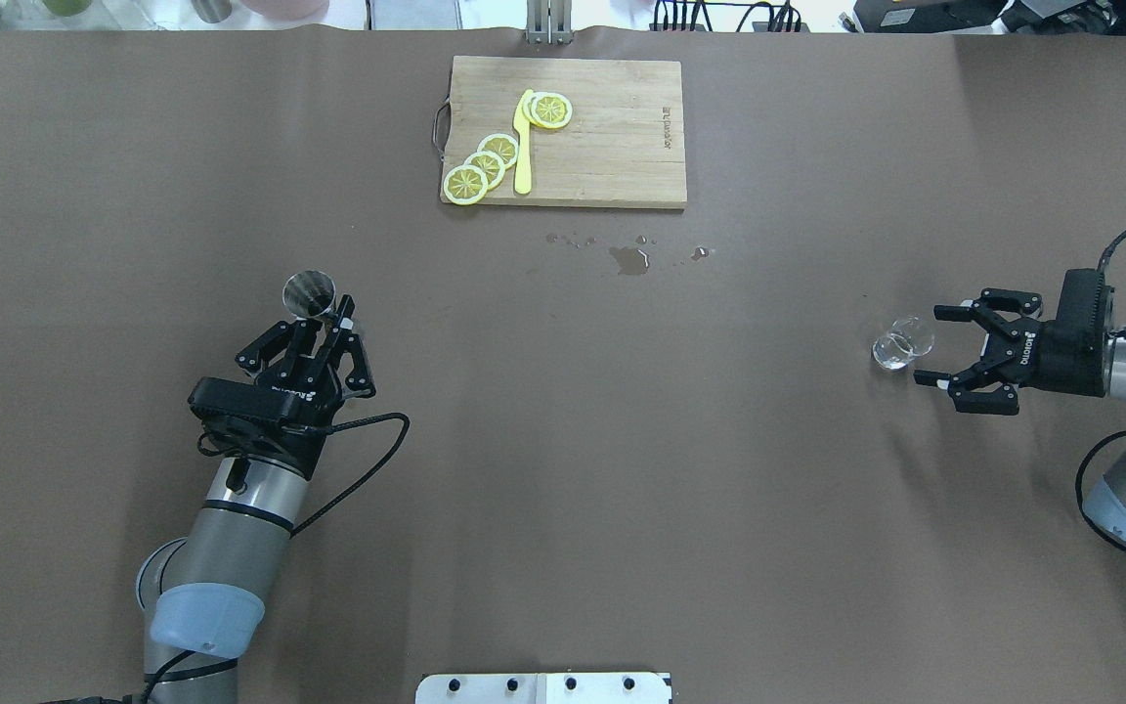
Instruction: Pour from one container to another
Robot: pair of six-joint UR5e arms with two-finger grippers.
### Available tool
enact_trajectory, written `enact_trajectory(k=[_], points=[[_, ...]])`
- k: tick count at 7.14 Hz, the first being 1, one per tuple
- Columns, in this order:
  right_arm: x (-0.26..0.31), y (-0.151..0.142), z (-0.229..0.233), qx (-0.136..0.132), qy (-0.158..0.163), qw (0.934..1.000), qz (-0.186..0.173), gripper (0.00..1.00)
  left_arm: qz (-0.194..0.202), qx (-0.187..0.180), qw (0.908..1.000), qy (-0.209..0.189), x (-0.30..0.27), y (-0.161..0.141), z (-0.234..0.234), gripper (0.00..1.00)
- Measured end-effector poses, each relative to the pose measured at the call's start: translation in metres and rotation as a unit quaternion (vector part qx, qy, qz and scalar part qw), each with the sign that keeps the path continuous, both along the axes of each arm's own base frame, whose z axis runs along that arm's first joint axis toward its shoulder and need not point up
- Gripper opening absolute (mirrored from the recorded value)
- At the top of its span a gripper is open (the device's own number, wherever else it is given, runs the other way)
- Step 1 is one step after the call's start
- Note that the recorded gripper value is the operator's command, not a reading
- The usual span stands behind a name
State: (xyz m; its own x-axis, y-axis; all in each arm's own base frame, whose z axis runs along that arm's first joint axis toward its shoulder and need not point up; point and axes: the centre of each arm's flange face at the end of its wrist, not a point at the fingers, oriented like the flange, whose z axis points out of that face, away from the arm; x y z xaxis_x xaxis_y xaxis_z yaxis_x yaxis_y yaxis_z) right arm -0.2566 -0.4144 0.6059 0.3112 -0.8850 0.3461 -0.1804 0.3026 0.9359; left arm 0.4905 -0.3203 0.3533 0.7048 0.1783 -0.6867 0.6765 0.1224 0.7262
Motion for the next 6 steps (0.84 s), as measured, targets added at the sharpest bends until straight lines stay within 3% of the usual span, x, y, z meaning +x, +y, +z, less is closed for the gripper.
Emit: enact_trajectory(k=[3, 6], points=[[0.055, 0.004, -0.003, -0.04, 0.037, 0.9985, -0.003, 1.0, 0.001, -0.002, 1.0, -0.005, 0.005, 0.0, 0.006, 0.0], [0.1, 0.001, -0.008, -0.125, 0.087, 0.9878, 0.035, 1.0, 0.002, -0.004, 0.9999, -0.011, 0.01, -0.001, 0.01, 0.0]])
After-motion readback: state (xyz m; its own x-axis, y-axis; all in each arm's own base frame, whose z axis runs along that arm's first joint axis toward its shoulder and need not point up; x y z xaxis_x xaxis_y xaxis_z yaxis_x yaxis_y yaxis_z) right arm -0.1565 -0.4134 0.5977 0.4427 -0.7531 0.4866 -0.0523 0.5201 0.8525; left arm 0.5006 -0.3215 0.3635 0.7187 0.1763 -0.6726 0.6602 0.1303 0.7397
